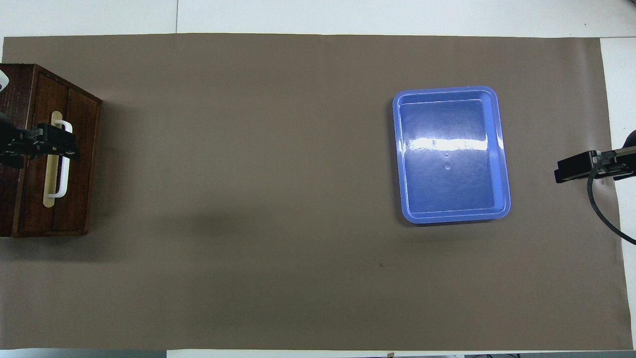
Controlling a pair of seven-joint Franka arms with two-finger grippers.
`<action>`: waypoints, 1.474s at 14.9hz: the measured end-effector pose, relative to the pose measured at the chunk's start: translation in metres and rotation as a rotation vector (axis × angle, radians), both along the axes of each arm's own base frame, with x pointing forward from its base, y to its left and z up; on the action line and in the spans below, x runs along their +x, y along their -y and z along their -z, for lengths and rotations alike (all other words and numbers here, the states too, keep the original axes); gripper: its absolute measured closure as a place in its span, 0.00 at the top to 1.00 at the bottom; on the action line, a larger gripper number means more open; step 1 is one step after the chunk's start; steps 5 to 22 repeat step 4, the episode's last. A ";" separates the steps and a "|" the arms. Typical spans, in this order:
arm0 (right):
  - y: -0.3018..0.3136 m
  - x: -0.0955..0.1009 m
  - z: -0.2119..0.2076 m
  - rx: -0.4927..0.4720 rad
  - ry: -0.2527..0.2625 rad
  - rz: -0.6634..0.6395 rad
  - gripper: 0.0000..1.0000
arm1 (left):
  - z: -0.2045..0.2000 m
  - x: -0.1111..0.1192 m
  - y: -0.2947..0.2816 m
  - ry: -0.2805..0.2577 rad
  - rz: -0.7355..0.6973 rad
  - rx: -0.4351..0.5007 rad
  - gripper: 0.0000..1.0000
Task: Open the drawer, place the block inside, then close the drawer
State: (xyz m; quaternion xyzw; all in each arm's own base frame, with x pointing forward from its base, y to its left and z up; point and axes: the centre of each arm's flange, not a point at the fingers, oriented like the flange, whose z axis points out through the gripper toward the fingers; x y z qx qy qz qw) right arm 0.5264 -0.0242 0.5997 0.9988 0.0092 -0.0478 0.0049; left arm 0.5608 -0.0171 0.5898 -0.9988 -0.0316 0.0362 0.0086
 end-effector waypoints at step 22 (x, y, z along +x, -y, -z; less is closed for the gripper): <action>0.000 0.000 0.000 0.000 -0.001 -0.001 1.00 | -0.005 0.001 0.003 0.003 0.011 -0.001 1.00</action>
